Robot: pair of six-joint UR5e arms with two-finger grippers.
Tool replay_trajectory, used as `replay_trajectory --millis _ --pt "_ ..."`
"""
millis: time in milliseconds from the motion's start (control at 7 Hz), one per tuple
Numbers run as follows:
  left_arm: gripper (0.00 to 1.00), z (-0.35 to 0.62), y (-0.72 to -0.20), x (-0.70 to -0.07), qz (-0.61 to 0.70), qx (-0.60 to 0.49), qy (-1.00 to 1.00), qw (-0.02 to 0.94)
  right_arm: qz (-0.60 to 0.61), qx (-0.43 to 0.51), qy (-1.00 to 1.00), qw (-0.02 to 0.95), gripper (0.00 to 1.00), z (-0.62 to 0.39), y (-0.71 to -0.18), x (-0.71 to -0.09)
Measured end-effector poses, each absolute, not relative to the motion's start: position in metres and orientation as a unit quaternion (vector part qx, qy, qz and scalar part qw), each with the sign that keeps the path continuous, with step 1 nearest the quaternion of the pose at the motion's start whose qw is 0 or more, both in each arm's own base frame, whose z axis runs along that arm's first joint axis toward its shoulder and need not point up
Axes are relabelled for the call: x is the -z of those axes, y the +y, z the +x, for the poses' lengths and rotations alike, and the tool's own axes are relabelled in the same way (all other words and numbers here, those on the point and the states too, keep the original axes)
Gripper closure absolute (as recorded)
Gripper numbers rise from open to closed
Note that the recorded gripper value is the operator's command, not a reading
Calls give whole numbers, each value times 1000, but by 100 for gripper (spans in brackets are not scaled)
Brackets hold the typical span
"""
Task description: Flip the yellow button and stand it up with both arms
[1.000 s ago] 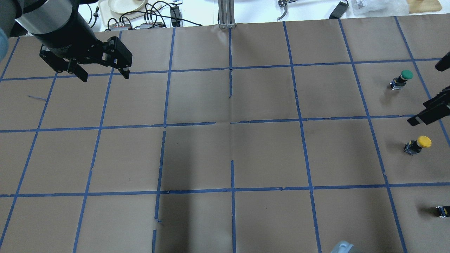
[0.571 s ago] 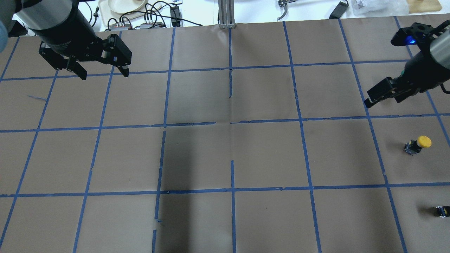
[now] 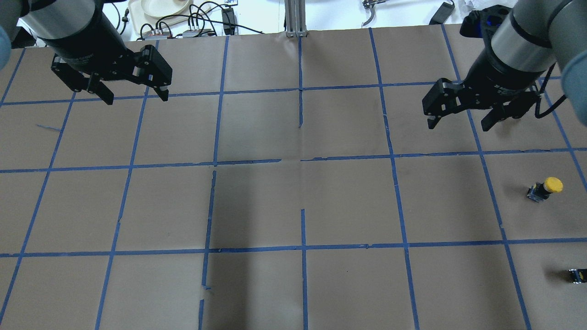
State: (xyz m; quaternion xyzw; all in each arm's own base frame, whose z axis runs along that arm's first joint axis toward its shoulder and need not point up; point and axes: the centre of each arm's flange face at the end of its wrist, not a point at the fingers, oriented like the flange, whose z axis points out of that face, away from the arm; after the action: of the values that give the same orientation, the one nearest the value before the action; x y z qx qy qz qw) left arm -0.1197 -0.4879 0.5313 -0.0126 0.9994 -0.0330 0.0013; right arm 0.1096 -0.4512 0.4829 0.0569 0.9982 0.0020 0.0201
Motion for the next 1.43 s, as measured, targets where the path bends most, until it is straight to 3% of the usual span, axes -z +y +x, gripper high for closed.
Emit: replay_trajectory --millis 571,1429 --pt "0 -120 -488 -531 -14 33 999 0 78 -7 997 14 0 155 -412 -511" --pt "0 -121 -488 -529 -13 33 999 0 79 -10 997 9 0 125 -418 -508"
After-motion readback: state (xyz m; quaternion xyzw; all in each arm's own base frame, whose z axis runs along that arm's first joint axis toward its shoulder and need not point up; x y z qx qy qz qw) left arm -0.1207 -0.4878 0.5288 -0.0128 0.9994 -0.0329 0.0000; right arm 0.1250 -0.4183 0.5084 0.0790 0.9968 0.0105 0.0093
